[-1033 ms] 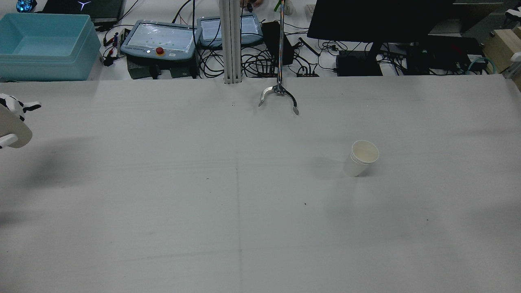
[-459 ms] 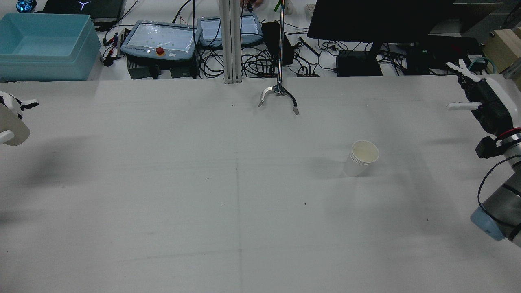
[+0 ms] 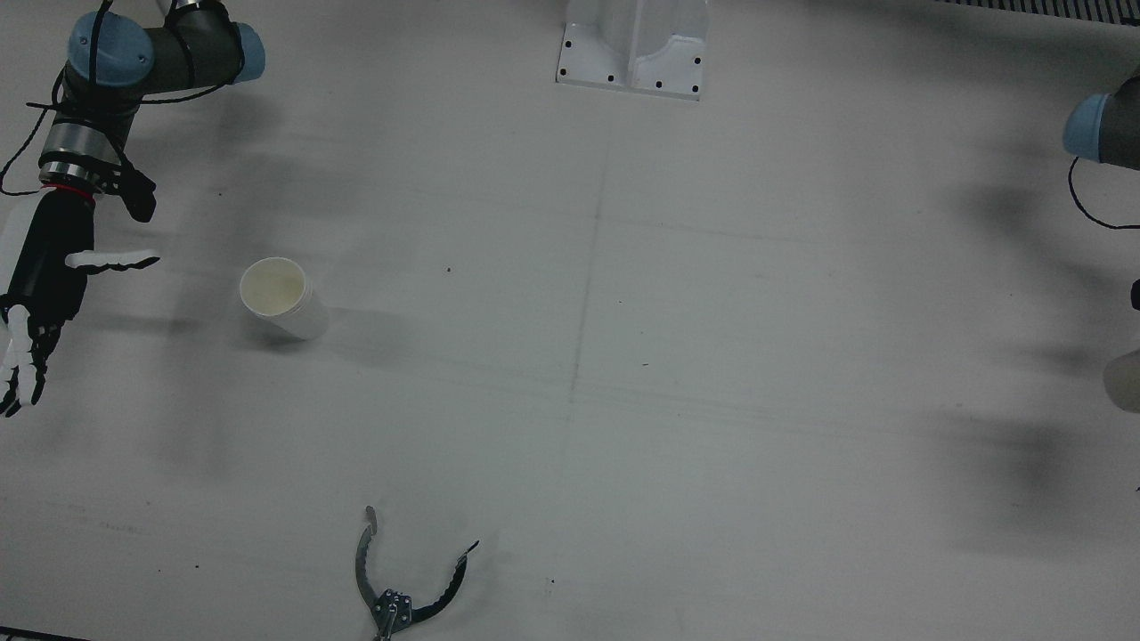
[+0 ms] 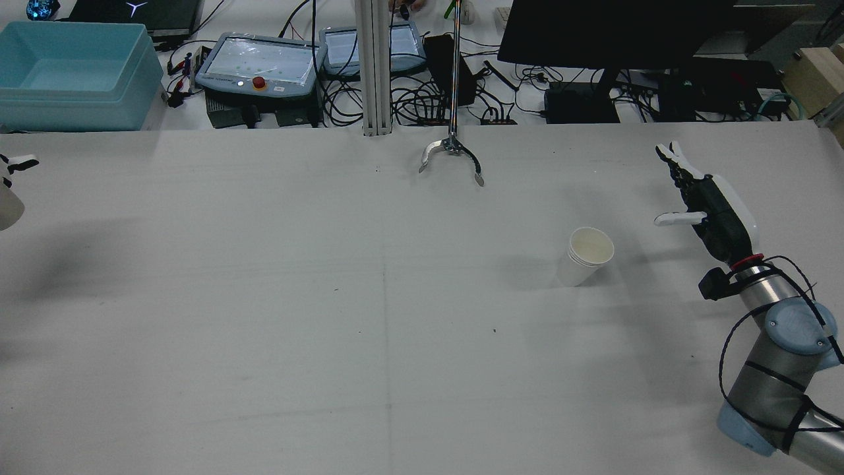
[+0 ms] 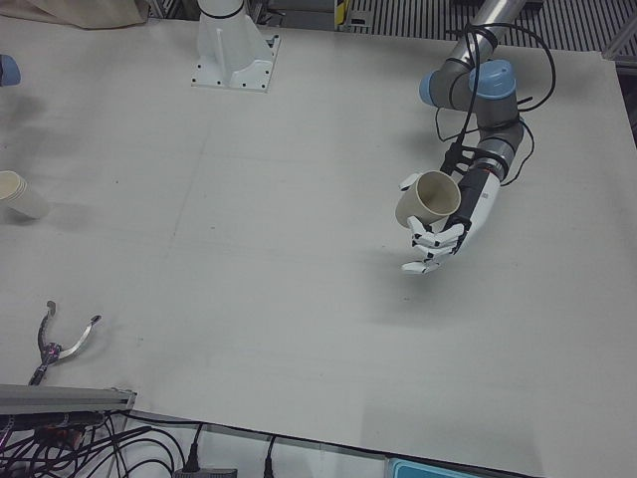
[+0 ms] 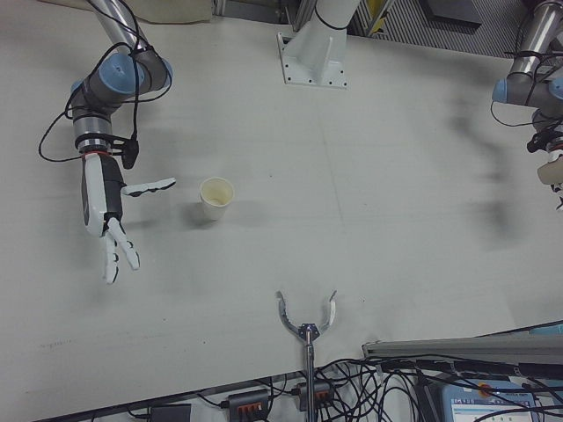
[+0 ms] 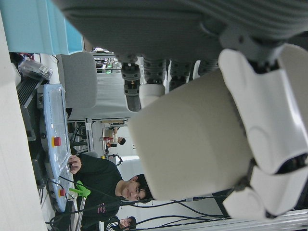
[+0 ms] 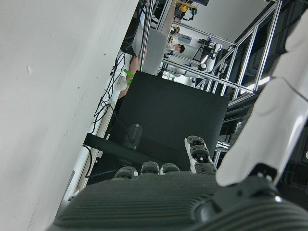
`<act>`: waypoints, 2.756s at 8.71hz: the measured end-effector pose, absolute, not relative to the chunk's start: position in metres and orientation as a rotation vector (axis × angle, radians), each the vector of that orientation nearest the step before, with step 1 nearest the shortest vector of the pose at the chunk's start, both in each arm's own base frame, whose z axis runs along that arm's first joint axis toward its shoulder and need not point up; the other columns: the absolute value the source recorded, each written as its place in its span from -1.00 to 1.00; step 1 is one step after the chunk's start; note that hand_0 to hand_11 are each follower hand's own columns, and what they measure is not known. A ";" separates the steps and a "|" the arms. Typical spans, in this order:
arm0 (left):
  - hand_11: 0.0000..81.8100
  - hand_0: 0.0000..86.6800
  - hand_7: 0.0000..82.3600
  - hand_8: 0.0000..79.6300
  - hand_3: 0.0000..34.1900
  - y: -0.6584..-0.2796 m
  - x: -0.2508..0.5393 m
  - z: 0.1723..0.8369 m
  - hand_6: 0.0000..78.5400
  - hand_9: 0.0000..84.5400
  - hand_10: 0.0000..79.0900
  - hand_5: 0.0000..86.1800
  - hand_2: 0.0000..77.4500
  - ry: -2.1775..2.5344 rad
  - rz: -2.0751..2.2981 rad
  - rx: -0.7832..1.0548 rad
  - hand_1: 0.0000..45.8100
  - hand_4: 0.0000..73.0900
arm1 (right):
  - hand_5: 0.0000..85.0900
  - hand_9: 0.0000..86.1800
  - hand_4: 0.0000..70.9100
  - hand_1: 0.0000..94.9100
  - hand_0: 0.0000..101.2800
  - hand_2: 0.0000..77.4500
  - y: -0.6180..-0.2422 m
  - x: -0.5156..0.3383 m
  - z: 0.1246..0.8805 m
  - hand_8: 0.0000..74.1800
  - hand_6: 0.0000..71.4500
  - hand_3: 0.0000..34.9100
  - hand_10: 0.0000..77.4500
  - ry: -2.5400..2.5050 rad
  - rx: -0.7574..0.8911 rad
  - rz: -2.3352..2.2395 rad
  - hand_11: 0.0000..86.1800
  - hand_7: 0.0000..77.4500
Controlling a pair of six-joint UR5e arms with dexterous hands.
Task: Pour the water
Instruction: 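Reach the right hand toward the other white paper cup, then close the right hand fingers around the white paper cup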
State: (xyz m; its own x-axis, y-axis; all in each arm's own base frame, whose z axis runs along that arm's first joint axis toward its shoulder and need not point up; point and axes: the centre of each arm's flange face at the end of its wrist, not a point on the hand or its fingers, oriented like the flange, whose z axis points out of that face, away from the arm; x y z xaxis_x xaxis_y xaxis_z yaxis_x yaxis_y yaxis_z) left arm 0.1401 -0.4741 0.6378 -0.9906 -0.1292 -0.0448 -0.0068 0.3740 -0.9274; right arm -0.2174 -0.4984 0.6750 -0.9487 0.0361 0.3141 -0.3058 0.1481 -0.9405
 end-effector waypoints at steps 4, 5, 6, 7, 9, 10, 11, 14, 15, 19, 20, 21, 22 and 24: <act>-0.39 0.22 0.70 0.40 -1.00 -0.474 0.136 0.640 0.03 0.83 -0.61 0.23 0.07 2.514 -1.699 -0.122 -0.81 0.12 | -0.94 -0.99 -0.85 -0.83 -0.06 -0.99 -0.467 -0.277 0.650 -0.93 -0.98 -1.00 -0.99 -2.198 0.174 1.857 -0.97 -0.96; -0.39 0.22 0.70 0.40 -1.00 -0.475 0.135 0.639 0.03 0.83 -0.61 0.22 0.07 2.519 -1.698 -0.119 -0.81 0.10 | -0.97 -0.97 -0.86 -0.83 -0.06 -0.99 -0.460 -0.287 0.648 -0.93 -0.98 -1.00 -0.99 -2.199 0.158 1.854 -0.97 -0.96; -0.39 0.22 0.70 0.40 -1.00 -0.475 0.134 0.638 0.03 0.83 -0.61 0.22 0.07 2.521 -1.698 -0.118 -0.81 0.10 | -0.97 -0.99 -0.86 -0.78 -0.06 -0.99 -0.455 -0.296 0.646 -0.93 -0.98 -1.00 -0.99 -2.198 0.141 1.848 -0.97 -0.96; -0.39 0.22 0.70 0.41 -1.00 -0.475 0.133 0.638 0.03 0.83 -0.61 0.22 0.07 2.523 -1.697 -0.118 -0.81 0.10 | -0.97 -0.99 -0.86 -0.78 -0.06 -0.99 -0.450 -0.302 0.643 -0.93 -0.98 -1.00 -0.99 -2.200 0.129 1.844 -0.97 -0.96; -0.39 0.22 0.70 0.41 -1.00 -0.474 0.131 0.639 0.03 0.83 -0.61 0.22 0.07 2.529 -1.696 -0.118 -0.81 0.10 | -0.97 -0.99 -0.86 -0.79 -0.06 -0.99 -0.442 -0.313 0.642 -0.93 -0.98 -1.00 -0.99 -2.193 0.113 1.836 -0.97 -0.96; -0.39 0.22 0.70 0.41 -1.00 -0.474 0.130 0.639 0.03 0.83 -0.61 0.22 0.07 2.531 -1.697 -0.119 -0.81 0.10 | -0.97 -0.97 -0.86 -0.79 -0.06 -0.99 -0.437 -0.320 0.643 -0.93 -0.98 -1.00 -0.99 -2.185 0.113 1.835 -0.97 -0.96; -0.39 0.22 0.70 0.41 -1.00 -0.474 0.130 0.640 0.03 0.83 -0.61 0.22 0.07 2.533 -1.698 -0.121 -0.81 0.10 | -0.95 -0.97 -0.86 -0.76 -0.04 -0.99 -0.432 -0.325 0.644 -0.93 -0.98 -1.00 -0.99 -2.181 0.115 1.839 -0.97 -0.96; -0.39 0.22 0.70 0.41 -1.00 -0.473 0.129 0.640 0.03 0.83 -0.61 0.23 0.07 2.534 -1.699 -0.122 -0.81 0.10 | -0.95 -0.99 -0.86 -0.79 -0.04 -0.99 -0.425 -0.334 0.643 -0.93 -0.98 -1.00 -0.99 -2.177 0.113 1.842 -0.97 -0.96; -0.39 0.22 0.70 0.41 -1.00 -0.474 0.129 0.640 0.03 0.83 -0.61 0.23 0.07 2.535 -1.698 -0.123 -0.81 0.10 | -0.91 -0.99 -0.80 -0.77 -0.04 -0.99 -0.425 -0.336 0.642 -0.93 -0.98 -1.00 -0.99 -2.178 0.112 1.840 -0.97 -0.96; -0.39 0.22 0.70 0.41 -1.00 -0.474 0.129 0.641 0.03 0.83 -0.61 0.23 0.07 2.531 -1.700 -0.122 -0.79 0.10 | -0.71 -0.89 -0.68 -0.76 -0.02 -0.99 -0.432 -0.353 0.627 -0.90 -0.79 -1.00 -0.93 -2.179 0.116 1.833 -0.89 -0.61; -0.39 0.22 0.70 0.41 -1.00 -0.473 0.130 0.642 0.03 0.83 -0.61 0.23 0.07 2.529 -1.701 -0.123 -0.79 0.10 | -0.71 -0.89 -0.68 -0.76 -0.02 -0.99 -0.433 -0.354 0.625 -0.90 -0.79 -1.00 -0.93 -2.175 0.119 1.833 -0.89 -0.61; -0.39 0.21 0.70 0.41 -1.00 -0.473 0.130 0.643 0.03 0.83 -0.61 0.23 0.07 2.527 -1.703 -0.122 -0.79 0.10 | -0.71 -0.89 -0.68 -0.70 -0.02 -0.99 -0.433 -0.355 0.624 -0.90 -0.79 -1.00 -0.93 -2.172 0.121 1.833 -0.87 -0.61; -0.39 0.20 0.70 0.41 -1.00 -0.473 0.130 0.644 0.03 0.83 -0.61 0.23 0.07 2.526 -1.703 -0.122 -0.79 0.10 | -0.71 -0.89 -0.69 -0.74 -0.02 -0.99 -0.433 -0.356 0.623 -0.90 -0.79 -1.00 -0.93 -2.170 0.123 1.832 -0.87 -0.66; -0.39 0.20 0.70 0.41 -1.00 -0.473 0.129 0.645 0.03 0.83 -0.61 0.23 0.07 2.529 -1.702 -0.123 -0.81 0.10 | -0.63 -0.82 -0.66 -0.74 -0.02 -0.99 -0.435 -0.360 0.619 -0.85 -0.71 -1.00 -0.89 -2.174 0.125 1.827 -0.81 -0.51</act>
State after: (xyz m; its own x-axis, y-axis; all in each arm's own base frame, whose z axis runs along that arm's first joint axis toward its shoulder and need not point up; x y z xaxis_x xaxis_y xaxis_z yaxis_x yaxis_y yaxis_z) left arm 0.1292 -0.4730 0.6450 -0.9926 -0.1174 -0.0304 -0.0160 0.3755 -0.9267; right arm -0.3597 -0.4349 0.6192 -0.9517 0.1239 0.2810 -0.2555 0.1884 -0.9483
